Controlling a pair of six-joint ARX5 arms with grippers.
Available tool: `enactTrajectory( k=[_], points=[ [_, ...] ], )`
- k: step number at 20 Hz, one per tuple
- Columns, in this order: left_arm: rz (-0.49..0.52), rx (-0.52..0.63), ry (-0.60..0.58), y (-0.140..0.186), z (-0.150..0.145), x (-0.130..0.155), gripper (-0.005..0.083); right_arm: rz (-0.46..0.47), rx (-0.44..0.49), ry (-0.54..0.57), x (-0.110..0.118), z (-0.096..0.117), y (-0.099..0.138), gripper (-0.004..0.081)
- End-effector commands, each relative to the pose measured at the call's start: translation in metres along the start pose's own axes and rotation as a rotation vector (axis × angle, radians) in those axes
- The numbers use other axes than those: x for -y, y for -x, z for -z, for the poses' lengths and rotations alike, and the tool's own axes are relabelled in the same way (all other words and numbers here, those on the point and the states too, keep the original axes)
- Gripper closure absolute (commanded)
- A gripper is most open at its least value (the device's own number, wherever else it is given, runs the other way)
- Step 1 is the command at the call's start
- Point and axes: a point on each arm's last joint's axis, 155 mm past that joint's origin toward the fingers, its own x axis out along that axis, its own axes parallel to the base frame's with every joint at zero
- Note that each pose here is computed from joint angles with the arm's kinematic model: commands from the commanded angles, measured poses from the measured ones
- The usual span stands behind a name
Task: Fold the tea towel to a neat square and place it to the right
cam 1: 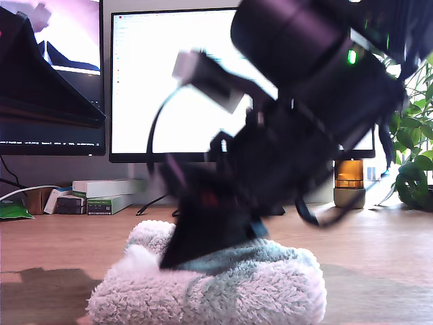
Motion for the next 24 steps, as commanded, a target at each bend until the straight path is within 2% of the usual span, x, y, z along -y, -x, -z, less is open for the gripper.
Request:
enactTrajectory(
  k=[1,6,7,10,13,16,18,21,24],
  points=[
    [0.001,-0.010,0.005,-0.001,0.006,0.000,0.0789,0.089,-0.119,-0.041,0.024,0.040,-0.006,0.0783],
    [0.000,-0.013,-0.001,-0.001,0.007,0.000,0.0789,0.287,-0.146,-0.233,0.078,0.054,0.007,0.0783],
    [0.001,-0.014,-0.001,-0.001,0.007,0.000,0.0789,0.333,-0.144,-0.309,0.089,0.058,0.011,0.0783],
    [0.001,-0.016,-0.001,-0.001,0.008,0.000,0.0789,0.473,-0.162,-0.477,0.121,0.076,0.026,0.0783],
    [0.001,-0.024,0.002,-0.001,0.010,0.000,0.0789,0.641,-0.177,-0.598,0.146,0.095,0.045,0.0783],
    [0.001,-0.032,0.005,-0.001,0.012,0.000,0.0789,0.780,-0.197,-0.689,0.157,0.113,0.064,0.0783],
    [0.001,-0.035,0.006,-0.001,0.013,0.000,0.0789,0.836,-0.227,-0.683,0.161,0.122,0.073,0.0783],
    [0.002,-0.035,0.006,-0.001,0.013,0.000,0.0789,0.996,-0.255,-0.718,0.173,0.139,0.100,0.0783],
    [0.002,-0.035,0.006,-0.001,0.013,0.000,0.0789,1.044,-0.269,-0.735,0.177,0.147,0.114,0.0783]
  ],
)
